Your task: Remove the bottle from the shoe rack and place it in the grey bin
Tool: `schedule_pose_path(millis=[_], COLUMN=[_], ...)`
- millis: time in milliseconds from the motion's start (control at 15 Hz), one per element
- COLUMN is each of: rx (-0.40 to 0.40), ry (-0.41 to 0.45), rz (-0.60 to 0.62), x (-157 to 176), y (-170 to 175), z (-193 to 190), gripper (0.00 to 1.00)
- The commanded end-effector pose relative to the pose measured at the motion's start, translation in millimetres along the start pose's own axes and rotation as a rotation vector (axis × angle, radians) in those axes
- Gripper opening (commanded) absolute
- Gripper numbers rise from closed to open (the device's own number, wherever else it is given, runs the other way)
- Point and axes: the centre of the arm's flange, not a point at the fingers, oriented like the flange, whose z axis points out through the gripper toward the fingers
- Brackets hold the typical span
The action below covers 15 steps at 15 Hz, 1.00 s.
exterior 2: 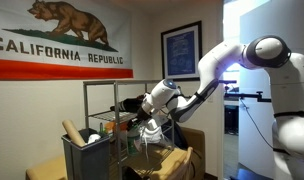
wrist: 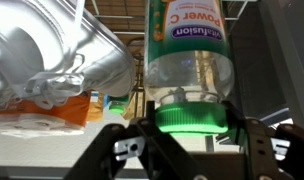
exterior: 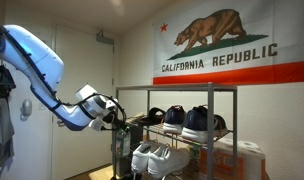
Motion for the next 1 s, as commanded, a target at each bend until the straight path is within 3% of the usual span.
schedule_pose_path(millis=[0, 467, 933], rx=[-0.006, -0.011, -0.01], ry=[-0.065, -0.173, -0.237], rz=[-0.016, -0.09, -0.216], x=[5, 6, 15], y=[5, -13, -56], z=[-32, -64, -113], gripper=[0.4, 0.4, 0.4])
